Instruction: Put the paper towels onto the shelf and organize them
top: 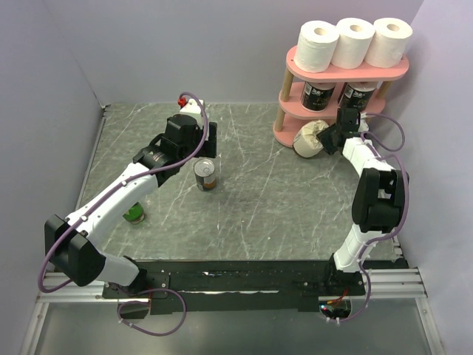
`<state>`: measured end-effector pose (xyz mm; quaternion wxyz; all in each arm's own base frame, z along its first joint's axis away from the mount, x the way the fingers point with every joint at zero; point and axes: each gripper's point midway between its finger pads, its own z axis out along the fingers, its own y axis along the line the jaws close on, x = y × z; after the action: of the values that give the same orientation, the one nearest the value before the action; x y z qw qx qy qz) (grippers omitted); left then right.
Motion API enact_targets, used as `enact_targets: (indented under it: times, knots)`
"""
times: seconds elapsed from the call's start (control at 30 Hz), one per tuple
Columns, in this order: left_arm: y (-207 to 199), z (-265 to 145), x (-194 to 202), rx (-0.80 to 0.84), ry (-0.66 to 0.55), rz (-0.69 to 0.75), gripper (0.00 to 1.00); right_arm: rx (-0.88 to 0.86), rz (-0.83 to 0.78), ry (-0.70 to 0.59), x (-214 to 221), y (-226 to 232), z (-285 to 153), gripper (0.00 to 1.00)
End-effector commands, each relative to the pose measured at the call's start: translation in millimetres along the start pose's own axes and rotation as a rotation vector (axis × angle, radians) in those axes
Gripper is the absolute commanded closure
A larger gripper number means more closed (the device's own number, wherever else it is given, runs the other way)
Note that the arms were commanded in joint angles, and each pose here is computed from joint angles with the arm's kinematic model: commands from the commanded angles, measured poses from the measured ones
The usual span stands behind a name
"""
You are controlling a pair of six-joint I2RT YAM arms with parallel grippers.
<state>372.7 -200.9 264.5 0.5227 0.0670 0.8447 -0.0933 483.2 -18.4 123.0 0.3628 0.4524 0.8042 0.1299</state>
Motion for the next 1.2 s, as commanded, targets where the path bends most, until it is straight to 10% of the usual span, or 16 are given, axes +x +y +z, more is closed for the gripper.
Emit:
enact_targets:
  times: [0.0,0.6,1.17]
  knots:
    - [-4,-13,-21,0.02,-0.06,-0.012,0.04,-0.108,0.09,-0.092,-36,34,-2,0.6]
    - [-4,-14,-20,0.016,-0.059,-0.013,0.04,-0.267,0.173,-0.086,-43,58,-1,0.34]
    - [-7,-11,-15,0.009,-0.046,0.004,0.04,-0.259,0.107,-0.061,-38,37,-27,0.31]
